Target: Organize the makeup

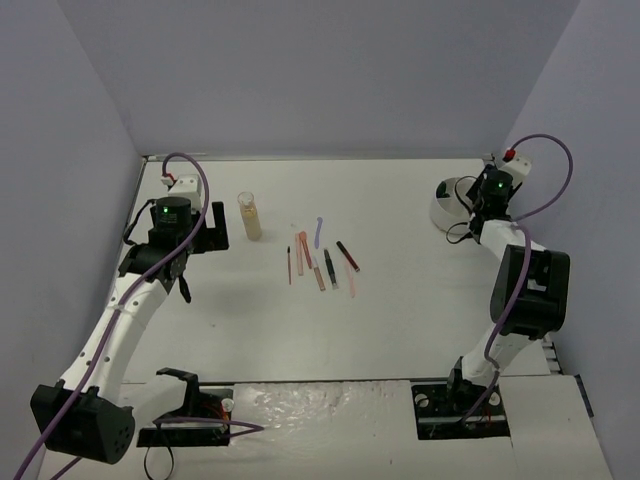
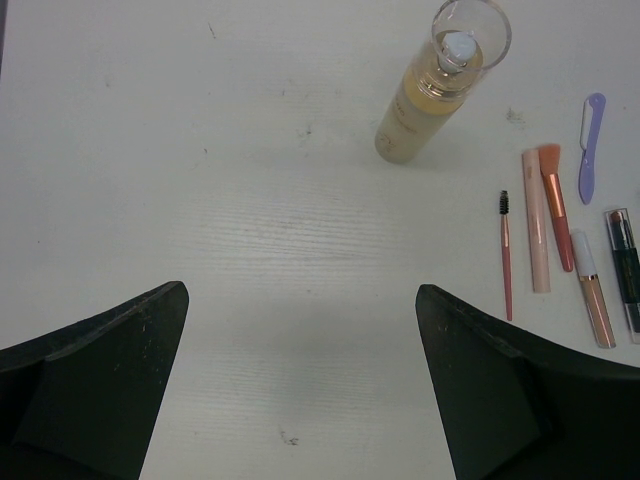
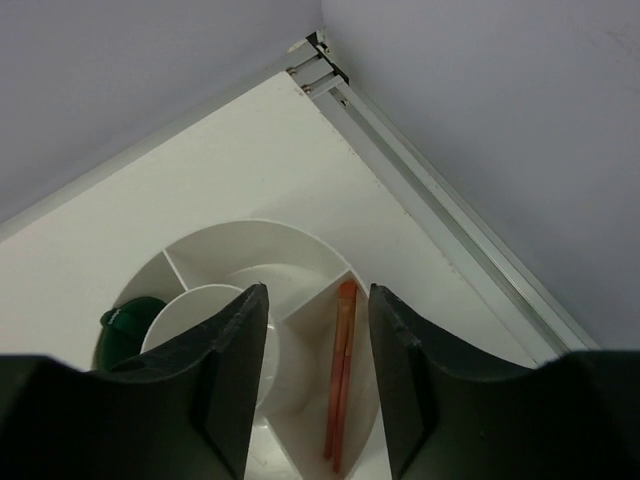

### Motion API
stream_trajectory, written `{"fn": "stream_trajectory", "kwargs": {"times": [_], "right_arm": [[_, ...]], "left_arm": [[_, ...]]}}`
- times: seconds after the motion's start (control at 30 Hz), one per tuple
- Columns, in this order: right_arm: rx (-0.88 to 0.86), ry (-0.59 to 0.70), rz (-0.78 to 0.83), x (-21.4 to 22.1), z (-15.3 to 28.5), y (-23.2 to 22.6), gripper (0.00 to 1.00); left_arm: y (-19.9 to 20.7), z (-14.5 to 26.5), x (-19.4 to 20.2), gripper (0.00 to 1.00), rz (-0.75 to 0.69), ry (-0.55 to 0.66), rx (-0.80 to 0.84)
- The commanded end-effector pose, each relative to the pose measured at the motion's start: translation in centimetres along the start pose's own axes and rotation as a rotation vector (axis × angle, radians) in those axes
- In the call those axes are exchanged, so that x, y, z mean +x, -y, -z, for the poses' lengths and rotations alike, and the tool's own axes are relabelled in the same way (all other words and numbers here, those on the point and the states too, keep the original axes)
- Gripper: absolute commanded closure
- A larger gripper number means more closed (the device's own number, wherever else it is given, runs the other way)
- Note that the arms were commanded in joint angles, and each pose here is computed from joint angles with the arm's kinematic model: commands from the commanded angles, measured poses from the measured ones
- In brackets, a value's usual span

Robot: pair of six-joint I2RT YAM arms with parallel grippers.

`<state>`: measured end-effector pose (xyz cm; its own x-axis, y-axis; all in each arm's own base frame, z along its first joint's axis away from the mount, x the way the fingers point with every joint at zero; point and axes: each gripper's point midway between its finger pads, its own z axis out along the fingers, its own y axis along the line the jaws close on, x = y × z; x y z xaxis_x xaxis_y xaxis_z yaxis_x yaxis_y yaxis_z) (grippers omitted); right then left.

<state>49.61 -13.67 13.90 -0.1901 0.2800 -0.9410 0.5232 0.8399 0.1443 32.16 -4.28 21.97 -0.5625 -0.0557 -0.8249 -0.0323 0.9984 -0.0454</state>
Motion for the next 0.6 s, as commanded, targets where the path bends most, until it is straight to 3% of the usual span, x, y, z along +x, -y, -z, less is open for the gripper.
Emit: {"fn": "stream_trajectory", "kwargs": {"times": [0.0, 0.17, 0.33, 0.57], "right_arm": [[-0.054, 0.171, -0.086, -8.0, 3.4, -1.1, 0.55], [-0.151, 0.176, -0.139, -13.4, 8.9, -2.9, 0.29], [-0.256, 0.068, -0.156, -13.6, 13.9, -4.1, 0.06], [-0.445, 0.034, -0.268, -11.8, 21.3, -5.1, 0.0]], "left_arm": [[0.4, 1.3, -3.7, 0.03, 0.04, 0.104, 0.019], [1.6, 1.1, -2.9, 0.03, 0.096, 0.05, 0.068], [5.5, 1.0, -0.9, 0.04, 0.139, -0.038, 0.176], [10.5, 0.1, 1.5, 0.04, 0.087, -0.118, 0.162]]}}
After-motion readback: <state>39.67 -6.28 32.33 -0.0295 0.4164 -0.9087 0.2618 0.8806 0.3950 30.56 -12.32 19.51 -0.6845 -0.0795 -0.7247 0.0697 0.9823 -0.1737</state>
